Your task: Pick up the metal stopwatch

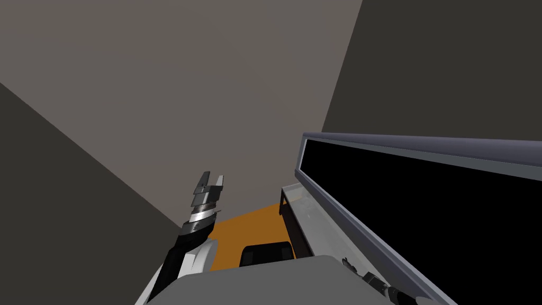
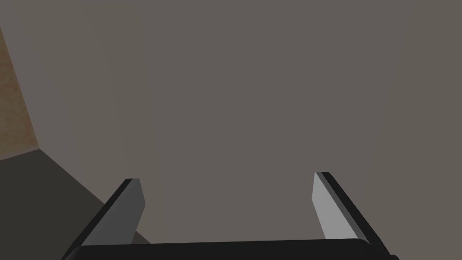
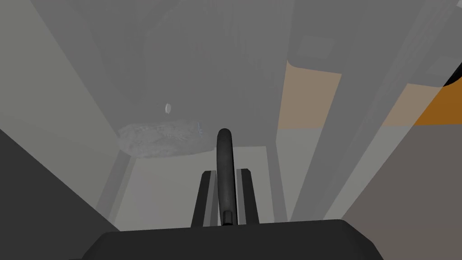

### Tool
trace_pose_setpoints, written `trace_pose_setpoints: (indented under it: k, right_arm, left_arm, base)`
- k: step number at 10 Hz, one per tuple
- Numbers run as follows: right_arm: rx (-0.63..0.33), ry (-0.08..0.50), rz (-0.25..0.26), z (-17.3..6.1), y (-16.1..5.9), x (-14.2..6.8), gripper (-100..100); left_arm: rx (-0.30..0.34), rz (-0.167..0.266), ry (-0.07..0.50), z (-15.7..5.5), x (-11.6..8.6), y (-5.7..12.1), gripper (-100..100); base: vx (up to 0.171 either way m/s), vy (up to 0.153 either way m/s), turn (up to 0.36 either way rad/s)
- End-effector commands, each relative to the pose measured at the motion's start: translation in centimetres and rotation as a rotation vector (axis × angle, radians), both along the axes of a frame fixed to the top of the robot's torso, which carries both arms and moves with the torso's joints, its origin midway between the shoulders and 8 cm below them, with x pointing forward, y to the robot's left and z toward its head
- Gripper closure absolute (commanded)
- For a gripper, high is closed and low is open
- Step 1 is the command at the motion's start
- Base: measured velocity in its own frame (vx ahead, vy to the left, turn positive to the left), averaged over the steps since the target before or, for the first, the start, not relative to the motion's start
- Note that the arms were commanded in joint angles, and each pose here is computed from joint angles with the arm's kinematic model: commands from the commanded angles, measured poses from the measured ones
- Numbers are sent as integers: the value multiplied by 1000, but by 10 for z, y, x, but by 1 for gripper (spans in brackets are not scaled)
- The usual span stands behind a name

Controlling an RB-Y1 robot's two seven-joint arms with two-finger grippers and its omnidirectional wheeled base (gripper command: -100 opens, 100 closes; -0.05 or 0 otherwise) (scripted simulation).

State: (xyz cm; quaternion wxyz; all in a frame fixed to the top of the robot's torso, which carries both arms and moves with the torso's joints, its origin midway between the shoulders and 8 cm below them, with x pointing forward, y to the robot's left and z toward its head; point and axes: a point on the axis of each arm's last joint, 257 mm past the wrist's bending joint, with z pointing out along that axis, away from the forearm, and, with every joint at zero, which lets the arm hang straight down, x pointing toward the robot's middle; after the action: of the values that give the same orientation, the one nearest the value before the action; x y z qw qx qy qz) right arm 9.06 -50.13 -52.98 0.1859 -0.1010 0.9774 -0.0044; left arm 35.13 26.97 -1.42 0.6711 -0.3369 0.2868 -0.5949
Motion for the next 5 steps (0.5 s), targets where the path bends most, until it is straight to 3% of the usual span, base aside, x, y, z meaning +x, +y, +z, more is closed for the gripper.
trace_pose_setpoints:
  k: [1,4,5]
  right_arm:
    - [1,3,8,8,-4,0,100]
    - [0,6,16,13,-7,0,100]
    - [0,7,16,13,-7,0,0]
  left_arm:
    - [0,0,0,0,0,0,0]
    - [0,0,0,0,0,0,0]
    - [0,0,0,0,0,0,0]
  base:
    - [19,31,-89]
    - [9,24,-49]
    - [0,0,0]
